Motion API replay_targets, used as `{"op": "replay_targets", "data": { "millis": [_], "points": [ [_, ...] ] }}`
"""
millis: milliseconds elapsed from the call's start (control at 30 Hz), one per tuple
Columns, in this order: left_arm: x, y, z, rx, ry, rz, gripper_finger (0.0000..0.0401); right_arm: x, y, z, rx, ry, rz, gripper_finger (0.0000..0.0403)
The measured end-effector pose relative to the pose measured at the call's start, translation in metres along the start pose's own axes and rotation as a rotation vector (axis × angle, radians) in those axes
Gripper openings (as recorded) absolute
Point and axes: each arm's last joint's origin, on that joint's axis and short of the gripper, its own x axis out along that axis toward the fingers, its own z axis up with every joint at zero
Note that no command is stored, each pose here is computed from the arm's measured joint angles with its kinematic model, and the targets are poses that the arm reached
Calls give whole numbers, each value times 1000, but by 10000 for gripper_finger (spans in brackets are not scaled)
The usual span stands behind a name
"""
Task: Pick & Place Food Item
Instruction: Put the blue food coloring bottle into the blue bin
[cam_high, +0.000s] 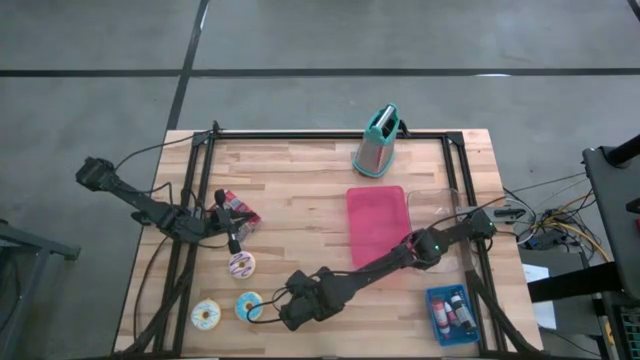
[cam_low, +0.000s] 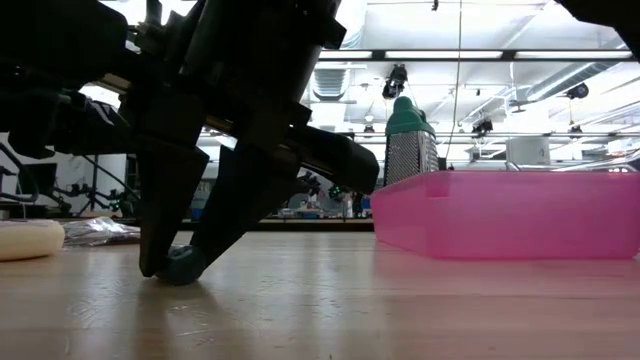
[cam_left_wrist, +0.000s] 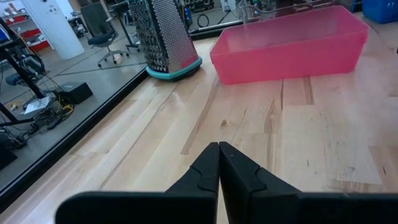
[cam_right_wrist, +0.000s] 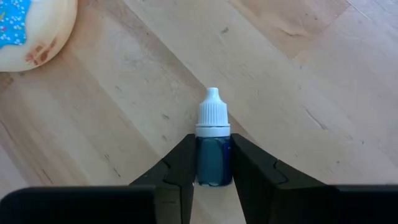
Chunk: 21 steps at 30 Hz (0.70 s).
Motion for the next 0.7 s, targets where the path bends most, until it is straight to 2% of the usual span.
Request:
{"op": "replay_targets", "data": {
  "millis": [300, 700],
  "points": [
    [0, 0, 0, 0, 0, 0, 12, -13, 0, -4, 5, -28, -43, 84],
    [0, 0, 0, 0, 0, 0, 12, -102, -4, -30, -2, -48, -125, 84]
  ]
}}
